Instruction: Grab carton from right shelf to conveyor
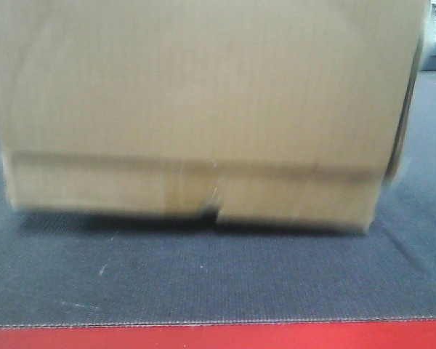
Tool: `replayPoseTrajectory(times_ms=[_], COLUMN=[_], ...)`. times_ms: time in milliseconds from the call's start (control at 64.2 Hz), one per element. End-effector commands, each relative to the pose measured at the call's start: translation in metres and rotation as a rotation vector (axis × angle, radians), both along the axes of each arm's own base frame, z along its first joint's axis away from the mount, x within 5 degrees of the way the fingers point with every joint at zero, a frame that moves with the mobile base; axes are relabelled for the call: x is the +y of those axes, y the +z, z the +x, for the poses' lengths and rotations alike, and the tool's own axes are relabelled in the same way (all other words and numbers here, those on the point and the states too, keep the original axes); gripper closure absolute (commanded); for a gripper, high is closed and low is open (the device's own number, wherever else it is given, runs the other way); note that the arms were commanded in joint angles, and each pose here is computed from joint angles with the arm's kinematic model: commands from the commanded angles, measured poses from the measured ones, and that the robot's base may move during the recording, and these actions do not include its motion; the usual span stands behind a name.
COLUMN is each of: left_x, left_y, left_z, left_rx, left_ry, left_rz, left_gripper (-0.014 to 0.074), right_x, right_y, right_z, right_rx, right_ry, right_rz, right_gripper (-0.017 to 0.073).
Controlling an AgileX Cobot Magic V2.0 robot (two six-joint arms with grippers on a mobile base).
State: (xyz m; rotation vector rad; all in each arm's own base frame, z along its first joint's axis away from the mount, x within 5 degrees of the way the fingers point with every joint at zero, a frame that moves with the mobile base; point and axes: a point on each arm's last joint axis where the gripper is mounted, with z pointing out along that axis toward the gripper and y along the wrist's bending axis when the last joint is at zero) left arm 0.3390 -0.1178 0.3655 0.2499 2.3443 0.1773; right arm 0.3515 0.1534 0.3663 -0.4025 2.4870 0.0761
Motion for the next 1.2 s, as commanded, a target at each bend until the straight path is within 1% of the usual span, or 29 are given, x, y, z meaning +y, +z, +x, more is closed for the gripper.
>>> replayPoseTrajectory(times_ms=[0, 31, 62, 78, 202, 265, 389, 498, 592, 623, 654, 701, 717, 748, 794, 872, 919, 1044, 1121, 1184], left_x=[-0.001, -0.001, 0.0, 0.0, 0.006, 0.01, 0.02, 0.036, 0.055, 0.062, 0.069, 0.082, 0.085, 0.092, 0.103, 0.115, 0.122, 0.13, 0.129, 0.128], left_y=[0.007, 0.009, 0.011, 0.012, 0.024, 0.032, 0.056, 0.076, 0.086, 0.086, 0.086, 0.082, 0.081, 0.077, 0.068, 0.05, 0.04, 0.012, -0.007, -0.018], left_z=[0.001, 0.0, -0.002, -0.002, -0.013, -0.021, -0.043, -0.063, -0.08, -0.086, -0.091, -0.1, -0.103, -0.108, -0.117, -0.13, -0.14, -0.162, -0.174, -0.183], left_rx=[-0.04, -0.047, -0.051, -0.053, -0.069, -0.076, -0.127, -0.188, -0.233, -0.246, -0.258, -0.272, -0.274, -0.274, -0.27, -0.262, -0.289, -0.332, -0.346, -0.373], left_ry=[-0.019, -0.019, -0.019, -0.019, -0.008, 0.001, 0.005, 0.027, 0.06, 0.067, 0.081, 0.11, 0.119, 0.139, 0.175, 0.219, 0.243, 0.269, 0.259, 0.243], left_rz=[-0.005, -0.008, -0.01, -0.013, -0.021, -0.025, -0.038, -0.063, -0.07, -0.061, -0.061, -0.062, -0.063, -0.071, -0.09, -0.132, -0.165, -0.224, -0.231, -0.236], left_gripper=[0.015, 0.0061, -0.002, -0.0039, 0.0071, 0.0103, 0.016, 0.0223, 0.037, 0.0433, 0.0522, 0.0628, 0.0636, 0.0604, 0.0581, 0.058, 0.058, 0.058, 0.058, 0.058], right_x=[-0.001, -0.001, -0.002, -0.002, -0.006, -0.009, -0.017, -0.025, -0.035, -0.038, -0.042, -0.048, -0.05, -0.055, -0.062, -0.075, -0.083, -0.104, -0.111, -0.113], right_y=[0.009, 0.01, 0.013, 0.014, 0.028, 0.036, 0.058, 0.077, 0.093, 0.096, 0.099, 0.102, 0.103, 0.103, 0.102, 0.096, 0.089, 0.065, 0.05, 0.036], right_z=[-0.002, -0.003, -0.005, -0.005, -0.014, -0.02, -0.036, -0.052, -0.066, -0.07, -0.074, -0.08, -0.081, -0.083, -0.088, -0.093, -0.097, -0.112, -0.124, -0.137], right_rx=[-0.04, -0.044, -0.051, -0.053, -0.087, -0.11, -0.165, -0.218, -0.269, -0.284, -0.301, -0.325, -0.33, -0.336, -0.343, -0.342, -0.337, -0.331, -0.335, -0.355], right_ry=[0.012, 0.012, 0.012, 0.012, 0.011, 0.011, 0.011, 0.008, -0.003, -0.007, -0.011, -0.022, -0.029, -0.045, -0.061, -0.097, -0.12, -0.165, -0.17, -0.156], right_rz=[0.008, 0.01, 0.013, 0.014, 0.03, 0.04, 0.066, 0.079, 0.057, 0.047, 0.036, 0.024, 0.023, 0.025, 0.024, 0.018, 0.014, -0.002, -0.004, 0.002], right_gripper=[0.0007, -0.0021, -0.0013, -0.001, 0.0035, 0.0066, 0.0196, 0.0346, 0.049, 0.0536, 0.0589, 0.0636, 0.0636, 0.063, 0.0624, 0.0624, 0.0624, 0.0624, 0.0627, 0.0627])
